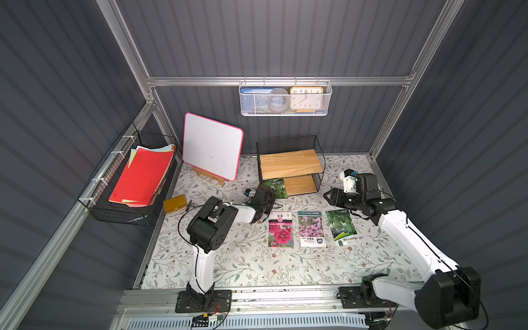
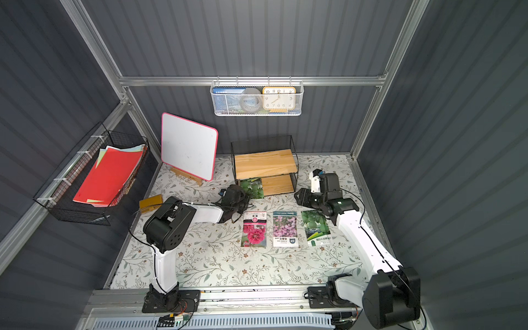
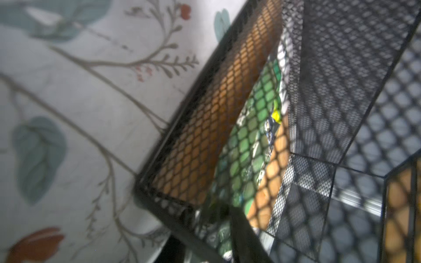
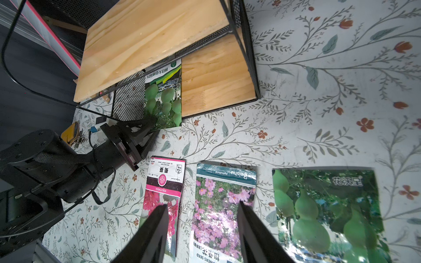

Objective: Take the seed bag off the shelf
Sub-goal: Pick up the seed packet from the shelf, then place the seed packet at the center of the board, then reset both arms

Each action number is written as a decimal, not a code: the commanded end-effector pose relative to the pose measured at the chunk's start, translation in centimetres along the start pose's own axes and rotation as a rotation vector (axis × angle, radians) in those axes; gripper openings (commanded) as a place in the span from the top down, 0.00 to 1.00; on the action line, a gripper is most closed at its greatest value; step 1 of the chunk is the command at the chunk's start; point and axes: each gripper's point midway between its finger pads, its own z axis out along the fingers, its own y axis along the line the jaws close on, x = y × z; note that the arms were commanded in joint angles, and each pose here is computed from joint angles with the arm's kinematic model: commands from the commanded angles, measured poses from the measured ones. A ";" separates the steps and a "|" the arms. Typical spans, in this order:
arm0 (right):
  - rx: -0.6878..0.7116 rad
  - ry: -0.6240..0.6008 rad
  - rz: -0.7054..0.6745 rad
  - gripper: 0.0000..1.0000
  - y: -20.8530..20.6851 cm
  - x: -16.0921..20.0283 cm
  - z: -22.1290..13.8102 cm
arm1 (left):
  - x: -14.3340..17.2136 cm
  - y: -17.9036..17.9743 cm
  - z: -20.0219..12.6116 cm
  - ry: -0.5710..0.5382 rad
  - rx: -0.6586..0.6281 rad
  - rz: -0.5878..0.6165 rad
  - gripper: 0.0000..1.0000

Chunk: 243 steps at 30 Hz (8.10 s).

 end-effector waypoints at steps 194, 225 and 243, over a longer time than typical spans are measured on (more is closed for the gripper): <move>0.090 -0.083 0.065 0.43 -4.1 -0.5 -1.2 | -25.0 0.1 -30.1 -1.242 -0.217 0.835 0.00; 0.486 -0.702 -0.165 0.43 -15.1 -1.2 -0.9 | -26.4 1.2 -21.0 -0.999 -0.082 1.051 0.00; 0.430 -0.539 -0.216 0.01 -16.3 -2.0 5.0 | -26.4 1.2 -20.8 -0.992 -0.079 1.053 0.00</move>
